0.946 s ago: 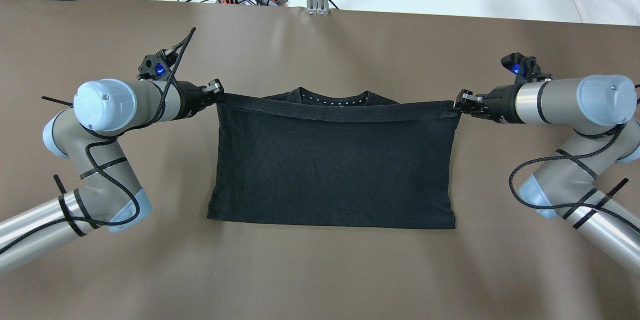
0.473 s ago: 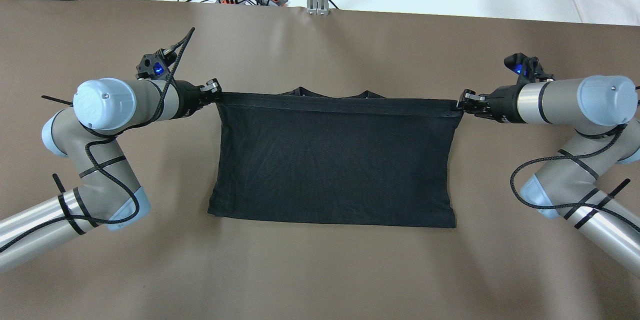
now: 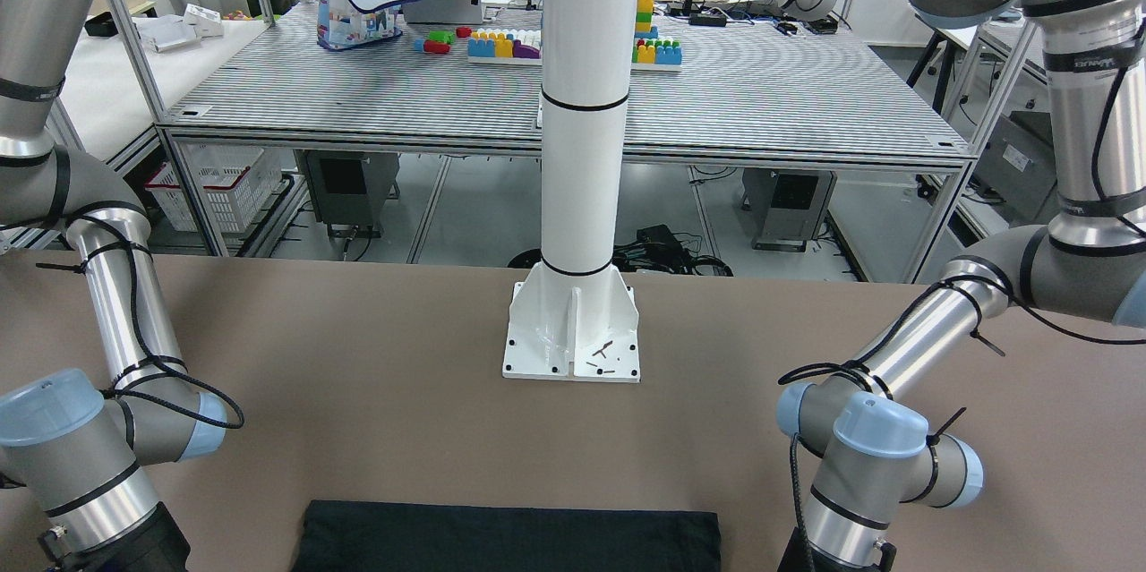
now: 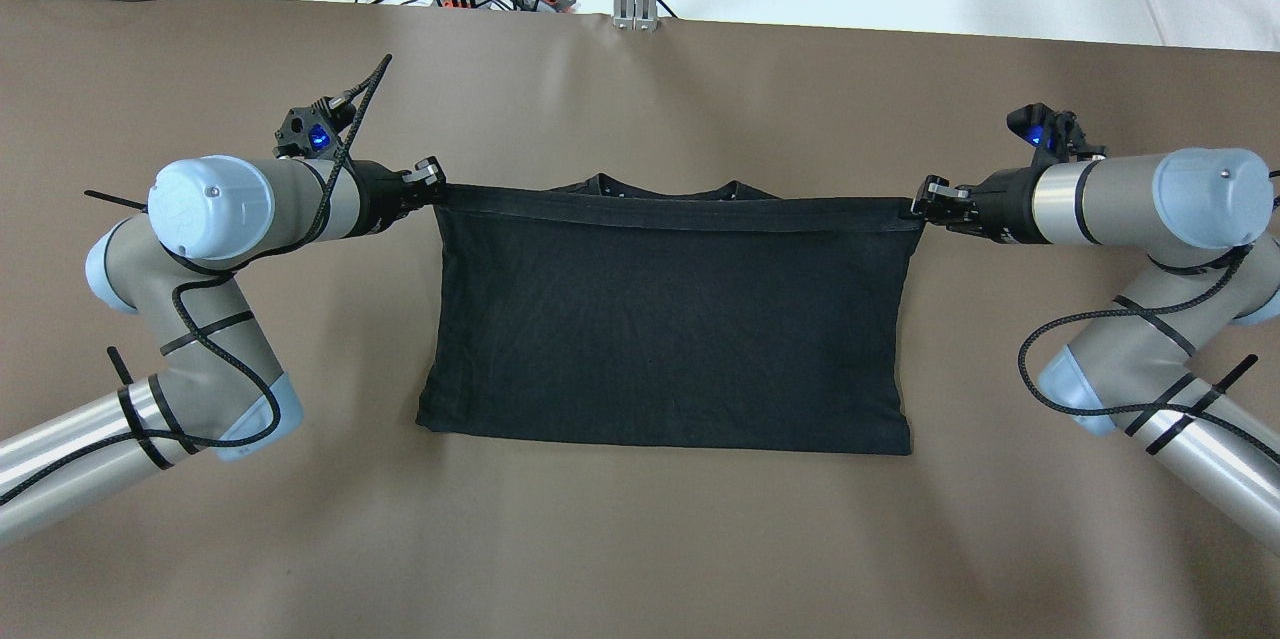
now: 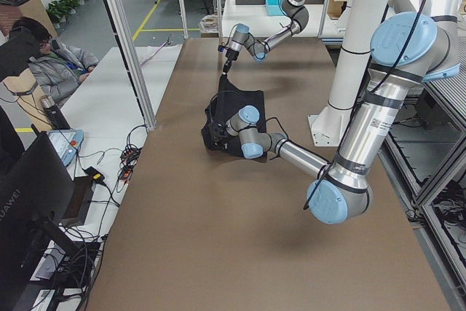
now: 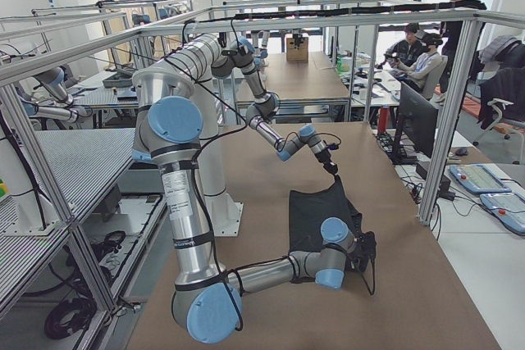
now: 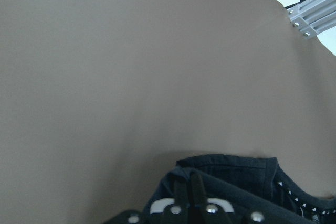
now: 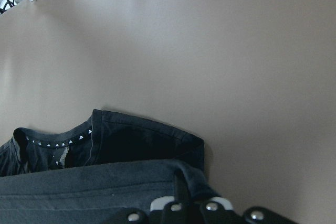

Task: Fold clothes
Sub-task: 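Release the hem and move the right gripper to the folded bundle's near corner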

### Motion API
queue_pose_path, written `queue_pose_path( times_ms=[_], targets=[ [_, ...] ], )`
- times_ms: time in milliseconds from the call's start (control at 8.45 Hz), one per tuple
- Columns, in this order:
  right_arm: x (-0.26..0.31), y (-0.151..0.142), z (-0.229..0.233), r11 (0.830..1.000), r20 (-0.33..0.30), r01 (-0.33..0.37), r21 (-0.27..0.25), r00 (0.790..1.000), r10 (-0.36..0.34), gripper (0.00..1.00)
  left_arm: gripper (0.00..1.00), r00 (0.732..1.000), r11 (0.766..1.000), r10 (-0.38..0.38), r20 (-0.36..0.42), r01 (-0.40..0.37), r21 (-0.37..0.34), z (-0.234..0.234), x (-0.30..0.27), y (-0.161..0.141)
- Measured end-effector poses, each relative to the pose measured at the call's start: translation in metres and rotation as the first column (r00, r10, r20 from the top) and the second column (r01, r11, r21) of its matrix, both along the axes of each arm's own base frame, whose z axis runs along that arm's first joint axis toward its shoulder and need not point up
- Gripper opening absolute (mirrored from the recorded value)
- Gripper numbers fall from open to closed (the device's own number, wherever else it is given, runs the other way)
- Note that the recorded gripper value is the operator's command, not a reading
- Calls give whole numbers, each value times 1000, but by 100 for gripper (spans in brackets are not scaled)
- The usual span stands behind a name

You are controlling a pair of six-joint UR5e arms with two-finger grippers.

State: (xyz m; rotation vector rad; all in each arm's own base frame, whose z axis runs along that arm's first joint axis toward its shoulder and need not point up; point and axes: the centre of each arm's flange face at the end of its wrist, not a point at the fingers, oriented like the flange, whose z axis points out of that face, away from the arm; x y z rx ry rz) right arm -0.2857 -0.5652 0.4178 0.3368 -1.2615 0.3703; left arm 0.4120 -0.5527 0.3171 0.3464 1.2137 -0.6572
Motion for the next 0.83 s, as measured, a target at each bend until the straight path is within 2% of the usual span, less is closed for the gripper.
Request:
queue_pose_path(
  times_ms=[473, 591, 710, 828],
  targets=[
    [-5, -4, -23, 1000, 26, 1, 23, 1000, -2, 0, 0, 1000, 1000, 8, -21, -8, 15, -15, 2, 1],
    [-7, -5, -26, 1000, 29, 3, 28, 1000, -4, 23, 24, 1000, 1000, 10, -26, -9, 19, -18, 2, 2],
    [-8, -5, -27, 999, 28, 5, 32, 1000, -6, 92, 99, 1000, 1000, 10, -29, -10, 22, -20, 2, 2],
    [-9, -5, -27, 999, 28, 6, 33, 1000, -7, 94, 100, 1000, 1000, 7, -30, -7, 23, -20, 2, 2]
  ],
)
